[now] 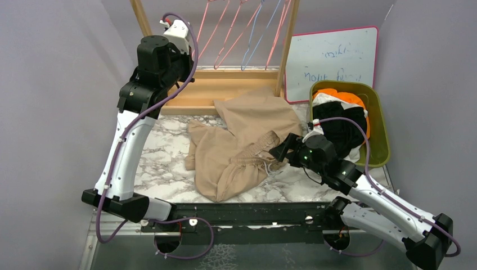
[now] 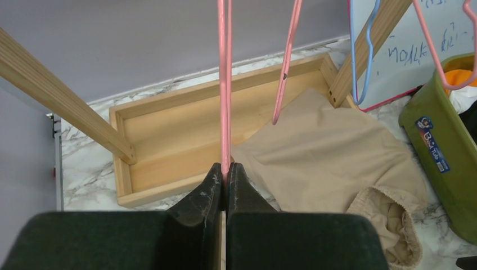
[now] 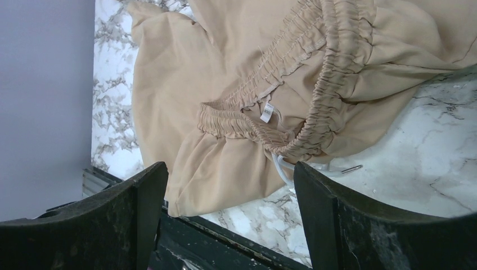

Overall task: Remove the shorts from the hanger
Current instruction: Place the hanger on the clothes rod.

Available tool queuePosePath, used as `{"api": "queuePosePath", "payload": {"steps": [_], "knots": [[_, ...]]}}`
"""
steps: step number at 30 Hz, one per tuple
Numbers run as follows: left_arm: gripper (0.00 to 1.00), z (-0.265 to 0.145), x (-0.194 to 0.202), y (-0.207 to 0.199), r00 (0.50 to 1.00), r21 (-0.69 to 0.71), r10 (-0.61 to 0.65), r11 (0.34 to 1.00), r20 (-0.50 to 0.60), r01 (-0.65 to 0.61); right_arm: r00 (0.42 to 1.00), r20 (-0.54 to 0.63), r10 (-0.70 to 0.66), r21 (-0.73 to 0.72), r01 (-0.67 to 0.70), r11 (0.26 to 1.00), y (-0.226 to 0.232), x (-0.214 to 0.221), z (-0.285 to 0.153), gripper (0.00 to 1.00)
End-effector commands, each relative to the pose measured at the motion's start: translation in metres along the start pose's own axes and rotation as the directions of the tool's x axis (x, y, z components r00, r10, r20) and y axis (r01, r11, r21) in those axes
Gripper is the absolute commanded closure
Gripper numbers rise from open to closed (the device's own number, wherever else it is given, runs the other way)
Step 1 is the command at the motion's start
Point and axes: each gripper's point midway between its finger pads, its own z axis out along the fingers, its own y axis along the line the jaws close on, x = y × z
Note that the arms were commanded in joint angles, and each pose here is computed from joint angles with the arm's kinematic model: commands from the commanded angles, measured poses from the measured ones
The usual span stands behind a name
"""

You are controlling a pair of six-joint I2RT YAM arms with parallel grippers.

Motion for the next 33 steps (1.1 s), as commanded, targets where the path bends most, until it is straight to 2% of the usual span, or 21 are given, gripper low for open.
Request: {"api": "queuePosePath", "payload": {"steps": [1, 6, 12, 22, 23, 26, 28, 31, 33], "knots": [[1.0, 0.011, 0.007, -0.003, 1.0, 0.022, 0.005, 1.0, -0.01, -0.005, 1.0, 0.004, 0.009, -0.011, -0.009, 1.0, 0.005, -0.003, -0.002, 0.16], [1.0, 0.014, 0.01, -0.003, 1.0, 0.025, 0.01, 1.0, -0.019, -0.01, 1.0, 0.003, 0.011, -0.012, -0.011, 1.0, 0.004, -0.002, 0.0, 0.16], [1.0, 0.019, -0.01, -0.002, 1.0, 0.033, 0.024, 0.999, 0.01, -0.024, 1.0, -0.015, 0.013, -0.011, -0.013, 1.0, 0.003, 0.003, 0.004, 0.16], [1.0, 0.023, 0.019, -0.001, 0.998, 0.028, -0.001, 1.0, -0.055, 0.002, 1.0, -0.009, 0.004, -0.003, -0.004, 1.0, -0.001, 0.004, 0.005, 0.16], [0.97, 0.022, 0.024, -0.001, 0.998, 0.028, -0.004, 1.0, -0.063, 0.006, 1.0, -0.009, 0.003, -0.003, -0.003, 1.0, -0.001, 0.004, 0.005, 0.16], [0.81, 0.018, 0.032, -0.004, 0.998, 0.038, -0.011, 0.999, -0.067, 0.014, 1.0, -0.017, 0.003, -0.004, -0.003, 1.0, -0.001, 0.006, 0.007, 0.16], [0.74, 0.015, 0.033, -0.006, 0.998, 0.048, -0.014, 0.999, -0.065, 0.017, 1.0, -0.024, 0.003, -0.004, -0.003, 1.0, -0.001, 0.008, 0.008, 0.16], [0.55, 0.009, 0.035, -0.007, 0.998, 0.052, -0.019, 0.998, -0.062, 0.022, 1.0, -0.028, 0.0, -0.002, 0.0, 1.0, -0.002, 0.009, 0.01, 0.15], [0.5, 0.005, 0.037, -0.006, 0.998, 0.049, -0.021, 0.999, -0.062, 0.024, 1.0, -0.028, 0.0, -0.005, 0.0, 1.0, -0.001, 0.009, 0.01, 0.15]]}}
